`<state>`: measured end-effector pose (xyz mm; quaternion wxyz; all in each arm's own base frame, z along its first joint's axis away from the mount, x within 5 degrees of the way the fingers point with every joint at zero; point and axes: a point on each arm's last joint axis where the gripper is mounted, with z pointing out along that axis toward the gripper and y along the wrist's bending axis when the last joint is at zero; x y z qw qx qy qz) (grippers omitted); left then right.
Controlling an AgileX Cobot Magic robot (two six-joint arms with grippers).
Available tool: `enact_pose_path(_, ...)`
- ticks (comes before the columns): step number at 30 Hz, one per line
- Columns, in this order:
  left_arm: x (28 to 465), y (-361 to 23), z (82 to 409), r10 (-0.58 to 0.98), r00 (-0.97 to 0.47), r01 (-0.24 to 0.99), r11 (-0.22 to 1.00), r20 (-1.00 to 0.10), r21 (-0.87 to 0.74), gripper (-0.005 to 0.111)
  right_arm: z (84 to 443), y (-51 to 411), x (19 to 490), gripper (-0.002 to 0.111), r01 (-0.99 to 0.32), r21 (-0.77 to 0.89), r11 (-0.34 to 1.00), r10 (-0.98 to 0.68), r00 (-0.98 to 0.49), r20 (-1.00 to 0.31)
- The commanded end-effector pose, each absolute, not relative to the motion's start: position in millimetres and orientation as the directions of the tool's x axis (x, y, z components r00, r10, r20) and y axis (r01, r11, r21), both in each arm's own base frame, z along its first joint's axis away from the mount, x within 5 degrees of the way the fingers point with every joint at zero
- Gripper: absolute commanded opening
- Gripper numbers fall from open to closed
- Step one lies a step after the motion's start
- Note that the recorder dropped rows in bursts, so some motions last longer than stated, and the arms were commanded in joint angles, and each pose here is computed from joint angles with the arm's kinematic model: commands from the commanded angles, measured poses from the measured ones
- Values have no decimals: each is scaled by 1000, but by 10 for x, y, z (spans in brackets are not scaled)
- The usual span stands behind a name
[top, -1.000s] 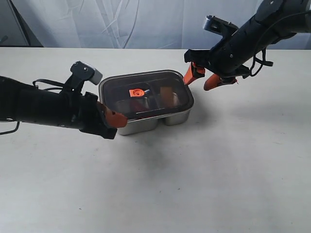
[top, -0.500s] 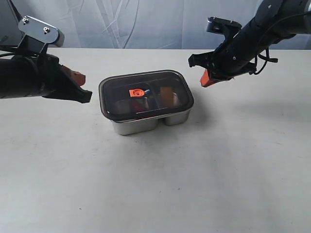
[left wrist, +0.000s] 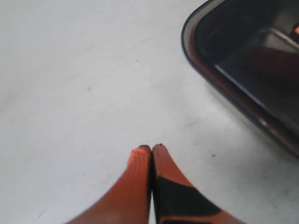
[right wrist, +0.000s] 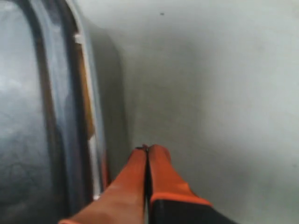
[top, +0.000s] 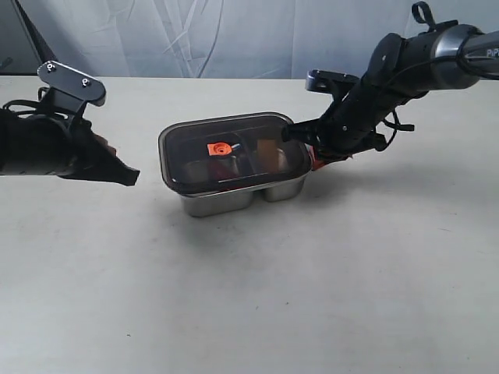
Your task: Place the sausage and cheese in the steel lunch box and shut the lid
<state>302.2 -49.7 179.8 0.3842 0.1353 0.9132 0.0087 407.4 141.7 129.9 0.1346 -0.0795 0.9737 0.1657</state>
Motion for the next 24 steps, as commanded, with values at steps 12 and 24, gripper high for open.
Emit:
enact_pose_path(12, 3098, -351, 1783, 285, -694, 145, 955, -661, 259, 0, 1294, 1540, 3780, -1, -251, 304, 919, -245, -968, -56)
enact_pose_path(24, 3500, -557, 1634, 326, -659, 276, 943, -678, 185, 0, 1491, 1396, 3853, -1, -202, 144, 969, -181, -972, -149)
